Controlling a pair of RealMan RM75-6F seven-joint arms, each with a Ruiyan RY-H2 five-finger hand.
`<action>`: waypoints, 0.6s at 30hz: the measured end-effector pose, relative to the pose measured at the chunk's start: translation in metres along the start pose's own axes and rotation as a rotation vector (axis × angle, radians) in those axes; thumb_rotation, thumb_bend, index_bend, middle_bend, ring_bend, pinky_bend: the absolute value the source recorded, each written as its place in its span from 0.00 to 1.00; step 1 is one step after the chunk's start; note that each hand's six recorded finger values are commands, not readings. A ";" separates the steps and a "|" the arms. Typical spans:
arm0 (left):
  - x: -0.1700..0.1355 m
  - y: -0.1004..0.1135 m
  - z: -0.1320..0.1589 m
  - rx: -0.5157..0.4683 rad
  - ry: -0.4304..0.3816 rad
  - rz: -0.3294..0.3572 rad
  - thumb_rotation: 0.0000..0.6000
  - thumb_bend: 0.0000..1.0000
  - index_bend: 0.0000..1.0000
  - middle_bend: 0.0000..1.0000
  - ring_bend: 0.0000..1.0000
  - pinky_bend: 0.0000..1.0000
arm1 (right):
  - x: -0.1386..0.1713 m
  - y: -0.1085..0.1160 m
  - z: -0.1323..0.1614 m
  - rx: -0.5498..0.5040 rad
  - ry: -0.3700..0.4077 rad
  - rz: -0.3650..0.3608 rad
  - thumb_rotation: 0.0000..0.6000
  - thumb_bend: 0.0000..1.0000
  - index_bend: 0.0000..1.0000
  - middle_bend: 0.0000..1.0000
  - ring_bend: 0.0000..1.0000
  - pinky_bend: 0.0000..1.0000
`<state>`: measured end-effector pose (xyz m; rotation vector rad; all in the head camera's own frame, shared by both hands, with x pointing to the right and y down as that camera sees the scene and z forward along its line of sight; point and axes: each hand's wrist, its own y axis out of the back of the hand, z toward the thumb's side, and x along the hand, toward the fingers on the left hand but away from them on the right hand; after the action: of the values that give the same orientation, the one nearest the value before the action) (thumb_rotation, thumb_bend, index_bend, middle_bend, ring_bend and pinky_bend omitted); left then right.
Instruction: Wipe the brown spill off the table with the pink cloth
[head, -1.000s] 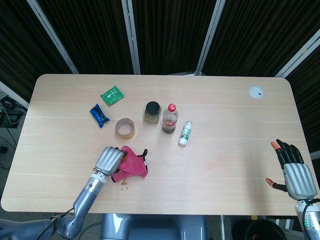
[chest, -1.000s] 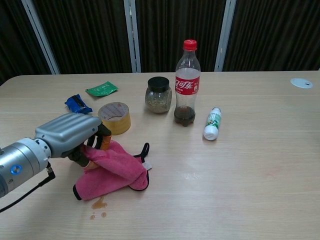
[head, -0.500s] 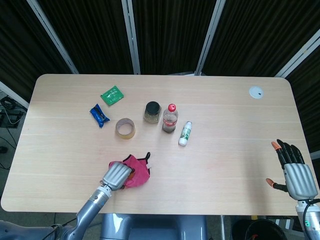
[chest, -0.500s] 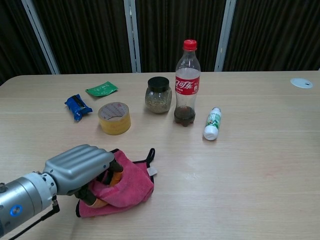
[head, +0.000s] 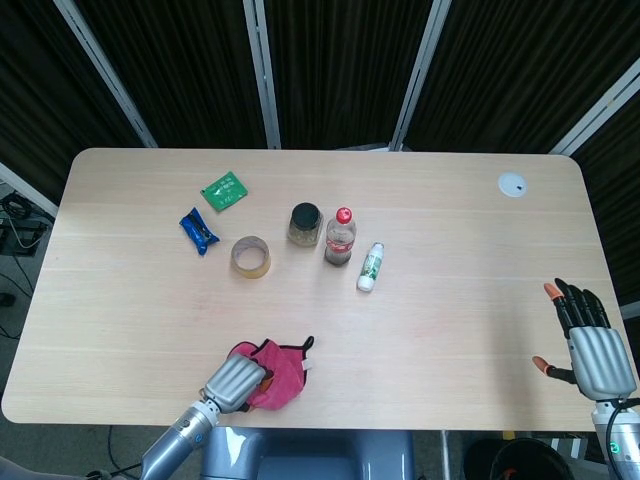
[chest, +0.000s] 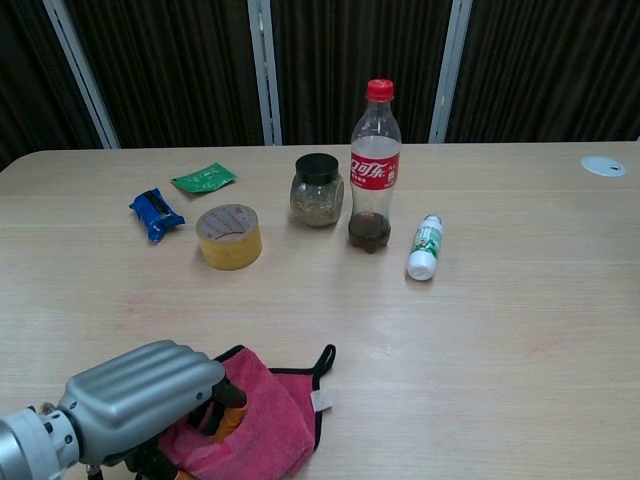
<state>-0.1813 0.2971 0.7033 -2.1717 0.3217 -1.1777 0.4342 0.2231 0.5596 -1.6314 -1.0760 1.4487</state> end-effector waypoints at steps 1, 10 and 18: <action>0.000 0.000 0.000 0.003 -0.002 0.000 1.00 0.58 0.82 0.59 0.51 0.57 | 0.000 0.000 0.000 0.000 0.000 0.000 1.00 0.01 0.00 0.00 0.00 0.03; 0.004 0.005 -0.022 0.094 0.044 0.026 1.00 0.58 0.82 0.59 0.51 0.57 | 0.000 0.000 0.000 0.000 0.001 0.001 1.00 0.01 0.00 0.00 0.00 0.03; 0.007 0.026 -0.092 0.150 0.219 0.062 1.00 0.58 0.82 0.59 0.51 0.57 | 0.000 -0.001 0.000 0.001 0.001 0.003 1.00 0.01 0.00 0.00 0.00 0.03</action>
<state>-0.2501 0.2353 0.7270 -1.8955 0.3786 -1.3623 0.4337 0.2235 0.5603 -1.6336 -1.0732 1.4501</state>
